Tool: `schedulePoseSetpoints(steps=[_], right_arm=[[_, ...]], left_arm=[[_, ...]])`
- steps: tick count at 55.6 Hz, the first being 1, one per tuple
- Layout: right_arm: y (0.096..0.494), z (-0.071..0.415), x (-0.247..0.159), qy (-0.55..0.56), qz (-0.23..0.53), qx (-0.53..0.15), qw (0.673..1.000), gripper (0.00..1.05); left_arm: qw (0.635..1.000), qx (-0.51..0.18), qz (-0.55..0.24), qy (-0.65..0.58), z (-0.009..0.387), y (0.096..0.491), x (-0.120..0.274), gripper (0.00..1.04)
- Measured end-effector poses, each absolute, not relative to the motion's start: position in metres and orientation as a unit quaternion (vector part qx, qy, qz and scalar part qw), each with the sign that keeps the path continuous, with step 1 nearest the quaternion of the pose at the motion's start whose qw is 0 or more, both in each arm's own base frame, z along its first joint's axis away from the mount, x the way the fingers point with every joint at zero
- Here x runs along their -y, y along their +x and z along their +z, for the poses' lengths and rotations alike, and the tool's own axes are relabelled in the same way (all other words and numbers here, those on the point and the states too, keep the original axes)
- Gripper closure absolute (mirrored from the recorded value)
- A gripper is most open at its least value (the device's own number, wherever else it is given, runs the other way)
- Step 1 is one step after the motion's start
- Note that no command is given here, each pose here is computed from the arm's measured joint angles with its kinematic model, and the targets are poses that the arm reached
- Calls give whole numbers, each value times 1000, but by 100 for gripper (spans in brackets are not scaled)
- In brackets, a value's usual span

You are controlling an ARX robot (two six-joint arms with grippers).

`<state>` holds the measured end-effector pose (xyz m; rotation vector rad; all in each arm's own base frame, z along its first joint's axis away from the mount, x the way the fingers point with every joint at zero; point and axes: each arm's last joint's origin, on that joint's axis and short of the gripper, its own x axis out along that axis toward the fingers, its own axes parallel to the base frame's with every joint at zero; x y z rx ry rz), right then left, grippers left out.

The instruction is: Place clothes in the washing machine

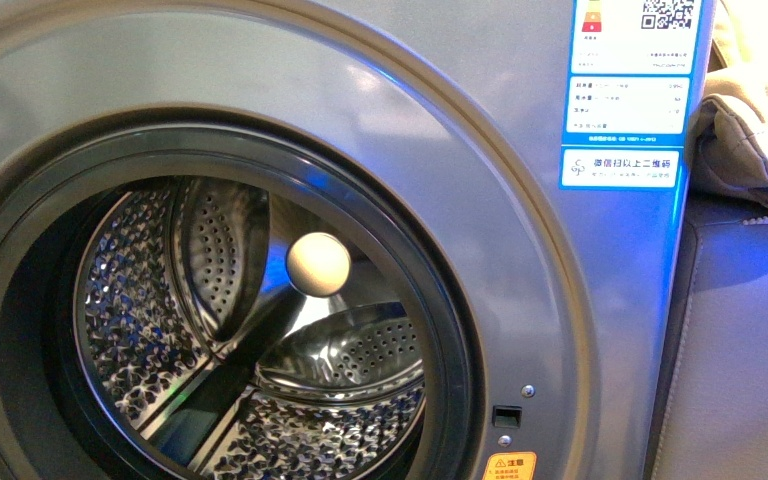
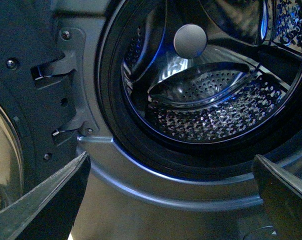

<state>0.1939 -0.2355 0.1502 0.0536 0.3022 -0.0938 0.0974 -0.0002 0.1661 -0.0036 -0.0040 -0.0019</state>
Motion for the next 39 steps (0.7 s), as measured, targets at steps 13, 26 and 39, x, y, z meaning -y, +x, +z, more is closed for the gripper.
schedulePoseSetpoints(steps=[13,26,39], right_arm=[[182,237,207,-27,-16,-40,999,92],[169,312,167,-75,20,78,994,92],[168,399,117,-97,77,173,977,92]], left_arm=[[1000,2,-1,-2,166,97,0,7],[1000,2,-1,-2,166,97,0,7],[1000,2,-1,-2,166,97,0,7]])
